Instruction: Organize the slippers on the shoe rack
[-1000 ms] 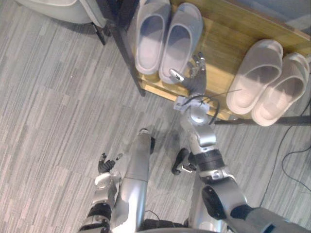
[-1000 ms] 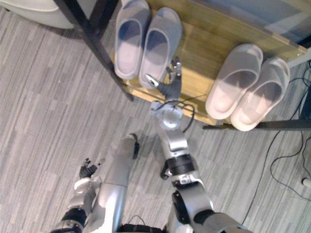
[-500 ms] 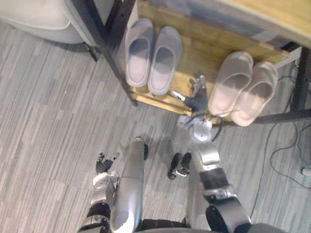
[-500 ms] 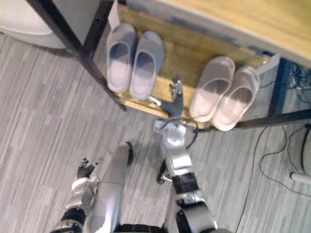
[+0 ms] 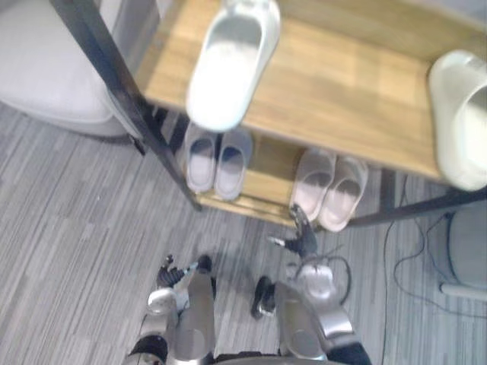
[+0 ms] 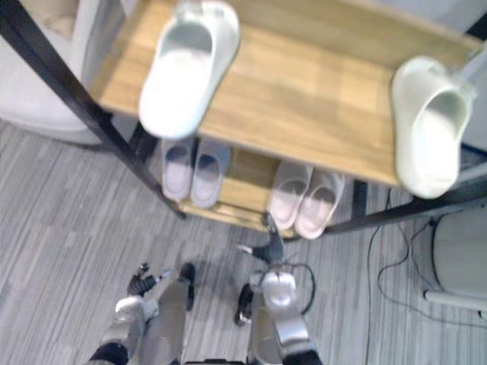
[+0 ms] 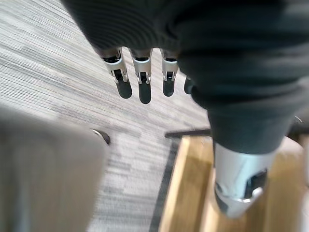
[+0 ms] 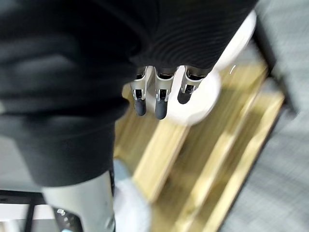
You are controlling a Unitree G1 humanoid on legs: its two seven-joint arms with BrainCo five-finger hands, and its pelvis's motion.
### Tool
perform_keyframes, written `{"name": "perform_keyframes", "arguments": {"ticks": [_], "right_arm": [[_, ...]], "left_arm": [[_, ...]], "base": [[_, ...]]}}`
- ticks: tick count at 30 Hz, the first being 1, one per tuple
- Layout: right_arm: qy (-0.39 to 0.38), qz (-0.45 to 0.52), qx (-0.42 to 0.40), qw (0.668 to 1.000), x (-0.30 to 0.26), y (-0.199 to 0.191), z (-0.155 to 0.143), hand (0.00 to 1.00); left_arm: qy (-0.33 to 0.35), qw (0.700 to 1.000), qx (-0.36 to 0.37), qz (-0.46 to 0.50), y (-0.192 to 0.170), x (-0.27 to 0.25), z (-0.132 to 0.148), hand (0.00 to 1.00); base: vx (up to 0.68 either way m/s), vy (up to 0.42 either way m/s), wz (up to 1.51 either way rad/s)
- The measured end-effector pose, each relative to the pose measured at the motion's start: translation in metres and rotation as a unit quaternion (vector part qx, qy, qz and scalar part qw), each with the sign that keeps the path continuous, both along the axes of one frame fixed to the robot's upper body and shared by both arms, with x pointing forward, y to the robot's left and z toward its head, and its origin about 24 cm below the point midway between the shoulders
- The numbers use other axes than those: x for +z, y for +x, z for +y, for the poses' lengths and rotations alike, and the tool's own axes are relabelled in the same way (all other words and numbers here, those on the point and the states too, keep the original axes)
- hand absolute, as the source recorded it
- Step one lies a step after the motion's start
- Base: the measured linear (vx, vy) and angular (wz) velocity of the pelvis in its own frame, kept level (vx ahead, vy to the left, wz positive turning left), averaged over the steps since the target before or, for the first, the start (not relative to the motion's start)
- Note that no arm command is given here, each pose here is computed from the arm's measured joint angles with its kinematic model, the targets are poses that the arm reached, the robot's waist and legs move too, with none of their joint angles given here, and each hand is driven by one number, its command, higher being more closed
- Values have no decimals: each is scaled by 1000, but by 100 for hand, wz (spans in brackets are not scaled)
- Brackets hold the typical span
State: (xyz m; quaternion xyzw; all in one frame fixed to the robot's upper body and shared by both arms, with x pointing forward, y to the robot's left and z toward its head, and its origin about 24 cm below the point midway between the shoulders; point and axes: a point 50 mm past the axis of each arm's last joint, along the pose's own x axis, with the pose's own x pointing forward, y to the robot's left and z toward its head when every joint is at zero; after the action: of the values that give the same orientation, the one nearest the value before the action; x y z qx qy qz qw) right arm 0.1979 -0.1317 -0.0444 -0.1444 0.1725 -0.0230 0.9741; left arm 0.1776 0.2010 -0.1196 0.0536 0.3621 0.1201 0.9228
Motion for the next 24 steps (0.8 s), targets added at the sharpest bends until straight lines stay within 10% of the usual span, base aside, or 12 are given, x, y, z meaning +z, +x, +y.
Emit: {"name": "perform_keyframes", "arguments": {"ticks": [17, 24], "right_arm": [[-4, 273, -56, 960, -98, -74, -36, 0], [11, 297, -78, 952, -105, -78, -43, 0]], "left_arm": [[7, 993, -87, 84, -42, -24, -22, 0], [17, 968, -245, 41, -24, -13, -70, 0]], "base": [[31, 23, -12], [-54, 22, 0]]}}
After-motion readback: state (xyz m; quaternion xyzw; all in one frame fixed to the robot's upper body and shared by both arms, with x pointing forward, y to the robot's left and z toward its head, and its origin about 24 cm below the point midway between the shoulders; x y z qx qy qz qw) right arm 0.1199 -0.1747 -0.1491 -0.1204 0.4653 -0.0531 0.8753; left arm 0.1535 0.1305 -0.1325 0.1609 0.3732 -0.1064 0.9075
